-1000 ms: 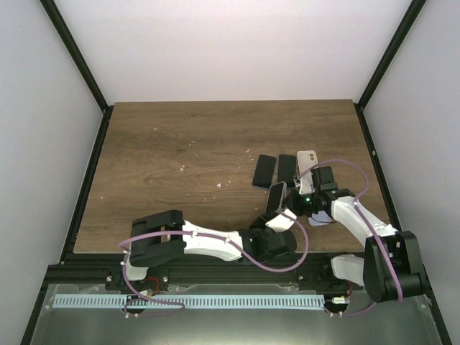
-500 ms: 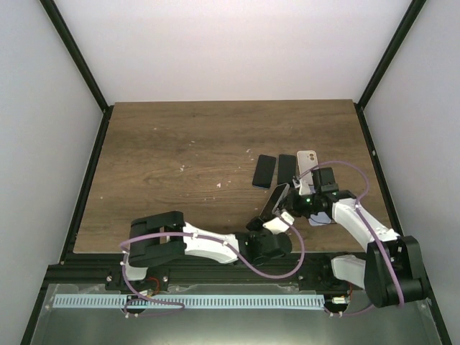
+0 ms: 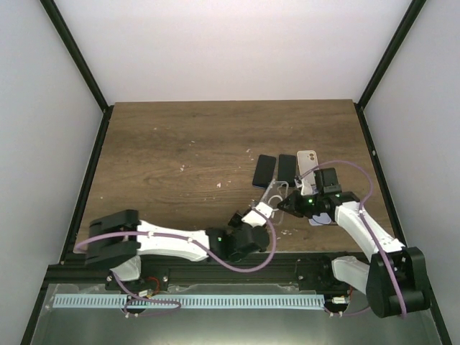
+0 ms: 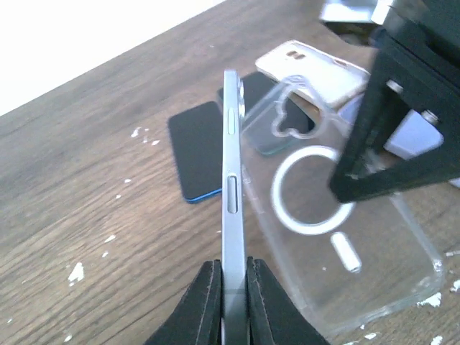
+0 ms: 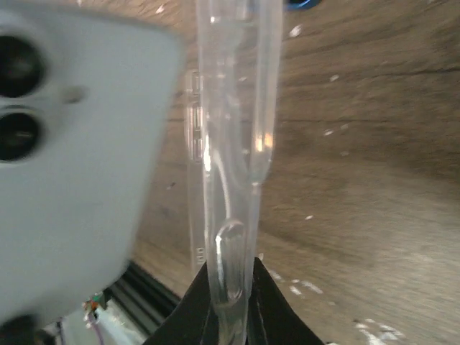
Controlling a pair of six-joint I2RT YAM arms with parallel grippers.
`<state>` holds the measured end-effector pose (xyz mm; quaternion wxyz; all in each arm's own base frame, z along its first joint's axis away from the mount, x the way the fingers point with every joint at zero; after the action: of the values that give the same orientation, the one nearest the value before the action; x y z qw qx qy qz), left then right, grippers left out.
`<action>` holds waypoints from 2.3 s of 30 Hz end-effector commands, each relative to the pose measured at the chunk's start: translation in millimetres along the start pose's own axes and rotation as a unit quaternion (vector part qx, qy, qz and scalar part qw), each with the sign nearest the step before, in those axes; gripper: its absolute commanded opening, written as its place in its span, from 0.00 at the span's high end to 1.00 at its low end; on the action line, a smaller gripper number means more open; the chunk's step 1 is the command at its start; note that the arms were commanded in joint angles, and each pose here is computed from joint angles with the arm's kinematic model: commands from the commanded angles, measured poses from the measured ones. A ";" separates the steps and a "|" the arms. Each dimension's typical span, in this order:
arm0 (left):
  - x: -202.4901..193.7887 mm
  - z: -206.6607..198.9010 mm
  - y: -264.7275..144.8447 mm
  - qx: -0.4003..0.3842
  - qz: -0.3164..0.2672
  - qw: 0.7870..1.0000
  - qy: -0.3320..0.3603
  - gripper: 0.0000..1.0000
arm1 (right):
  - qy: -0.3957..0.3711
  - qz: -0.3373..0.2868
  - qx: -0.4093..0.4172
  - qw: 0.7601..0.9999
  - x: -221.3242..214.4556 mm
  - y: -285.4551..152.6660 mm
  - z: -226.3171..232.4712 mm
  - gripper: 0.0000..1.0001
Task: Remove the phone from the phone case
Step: Remove the phone case from the phone, then place the phone at the center of the board.
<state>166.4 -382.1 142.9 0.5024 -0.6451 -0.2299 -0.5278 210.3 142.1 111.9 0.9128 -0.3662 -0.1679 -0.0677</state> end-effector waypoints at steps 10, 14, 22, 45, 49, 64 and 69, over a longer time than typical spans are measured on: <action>22.0 66.3 -14.0 0.020 -0.007 0.992 -0.126 1.00 | -0.092 -0.110 -0.082 0.986 47.2 -38.4 -0.5 0.99; 35.7 98.6 8.1 0.079 -0.020 0.996 -0.028 1.00 | -0.217 -0.174 -0.081 0.957 81.5 -64.6 21.4 0.99; 37.3 117.6 64.6 0.165 -0.010 0.973 0.161 1.00 | -0.249 -0.215 -0.120 0.937 110.4 -92.9 -3.9 0.99; -29.0 98.3 149.9 0.135 0.115 0.950 0.257 0.77 | -0.185 -0.219 -0.128 0.949 112.0 -102.9 -46.4 0.99; -24.4 97.4 139.0 0.114 0.129 0.959 0.225 0.56 | -0.166 -0.212 -0.100 0.958 112.6 -104.4 -36.5 0.99; -2.5 104.3 58.6 0.010 0.131 0.991 -0.006 0.40 | 0.013 -0.034 0.017 0.999 65.0 -60.3 -44.3 0.99; -0.8 110.7 36.6 -0.010 0.128 0.991 -0.048 0.39 | 0.040 0.011 0.015 0.999 38.1 -40.6 -47.1 0.99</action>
<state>259.8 -303.3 134.3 0.5692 -0.6576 -0.1596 -0.4670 263.8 69.3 129.0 0.9160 -0.3540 -0.1637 -0.0942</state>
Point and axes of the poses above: each gripper's point midway between its finger pads, its own y axis out along the fingers, its own z axis along the line the jaws close on, x = y × z, the point moved 2 cm from there along -y, back along the fingers, and after that the axes turned 12 degrees about -y, right-handed, at the moved point
